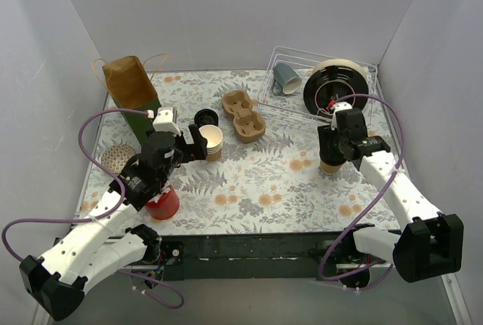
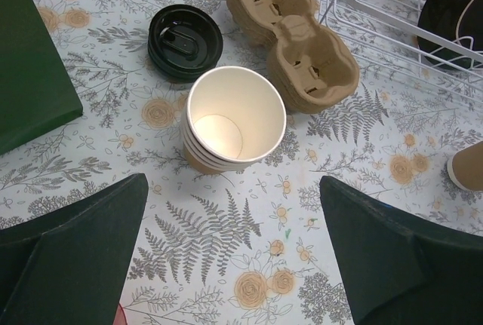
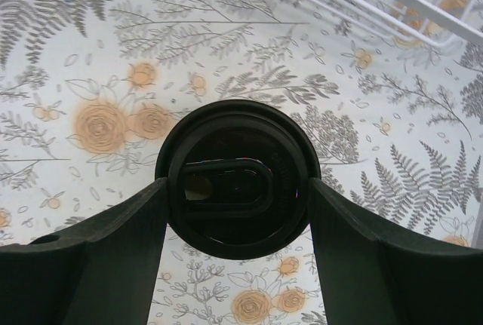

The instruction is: Pack the takeout coffee

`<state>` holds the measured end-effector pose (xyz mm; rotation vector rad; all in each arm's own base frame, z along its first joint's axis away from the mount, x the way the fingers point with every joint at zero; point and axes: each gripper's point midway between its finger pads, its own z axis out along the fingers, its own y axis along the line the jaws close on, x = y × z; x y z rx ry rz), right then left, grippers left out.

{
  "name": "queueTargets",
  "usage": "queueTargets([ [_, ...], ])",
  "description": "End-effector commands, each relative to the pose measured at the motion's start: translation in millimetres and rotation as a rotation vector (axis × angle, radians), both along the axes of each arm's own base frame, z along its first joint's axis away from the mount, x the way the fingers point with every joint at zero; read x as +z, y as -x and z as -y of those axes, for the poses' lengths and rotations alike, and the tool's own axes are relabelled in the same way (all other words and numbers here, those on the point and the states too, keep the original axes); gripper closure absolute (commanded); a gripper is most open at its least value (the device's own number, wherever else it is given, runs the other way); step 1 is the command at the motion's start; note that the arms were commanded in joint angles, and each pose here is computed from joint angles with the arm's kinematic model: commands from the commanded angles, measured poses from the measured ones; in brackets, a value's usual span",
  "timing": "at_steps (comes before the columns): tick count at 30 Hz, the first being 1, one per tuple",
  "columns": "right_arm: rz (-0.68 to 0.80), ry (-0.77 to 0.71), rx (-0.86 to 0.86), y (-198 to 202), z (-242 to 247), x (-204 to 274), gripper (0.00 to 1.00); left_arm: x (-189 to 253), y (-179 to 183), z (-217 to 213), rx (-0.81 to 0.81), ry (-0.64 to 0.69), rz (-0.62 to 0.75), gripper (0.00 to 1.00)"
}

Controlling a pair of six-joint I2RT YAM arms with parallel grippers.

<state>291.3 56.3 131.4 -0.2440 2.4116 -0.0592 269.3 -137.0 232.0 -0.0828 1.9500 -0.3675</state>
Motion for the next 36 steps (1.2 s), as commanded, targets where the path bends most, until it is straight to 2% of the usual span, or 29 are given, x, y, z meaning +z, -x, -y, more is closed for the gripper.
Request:
queueTargets([
  [1,-0.014,0.016,-0.091,10.1,25.5,-6.6,0.28,4.6,0.4,1.5,-0.017,0.005,0.023,0.02],
  [8,0.001,0.0,-0.154,9.4,36.0,-13.9,0.25,5.8,0.2,0.6,-0.014,0.003,0.027,0.02],
  [13,0.018,-0.016,-0.177,9.2,36.0,-4.9,0.12,12.8,1.4,1.4,-0.017,0.026,0.043,0.02],
  [17,0.06,-0.006,-0.19,6.0,39.8,14.4,0.05,32.6,2.9,4.5,-0.024,0.073,0.067,0.02],
  [23,0.102,-0.045,-0.149,3.2,31.5,48.3,0.02,76.9,1.2,6.3,-0.013,0.125,0.099,0.02],
  [26,0.141,-0.108,-0.079,-1.5,16.3,75.4,0.04,103.0,-0.5,-0.7,0.015,0.097,0.108,0.02],
  [27,0.142,-0.163,-0.023,-0.9,2.4,81.9,0.06,97.1,-4.9,-6.2,0.053,0.054,0.073,0.02],
  [29,0.157,-0.267,0.067,-0.1,-22.2,96.8,0.07,123.2,-7.1,-11.0,0.06,0.028,0.116,0.02],
  [33,0.203,-0.386,0.196,0.9,-59.1,119.5,0.14,130.7,-21.8,-34.4,0.172,-0.135,0.113,0.02],
  [36,0.215,-0.429,0.253,8.4,-82.7,124.0,0.17,142.2,-28.0,-44.2,0.216,-0.198,0.136,0.02],
])
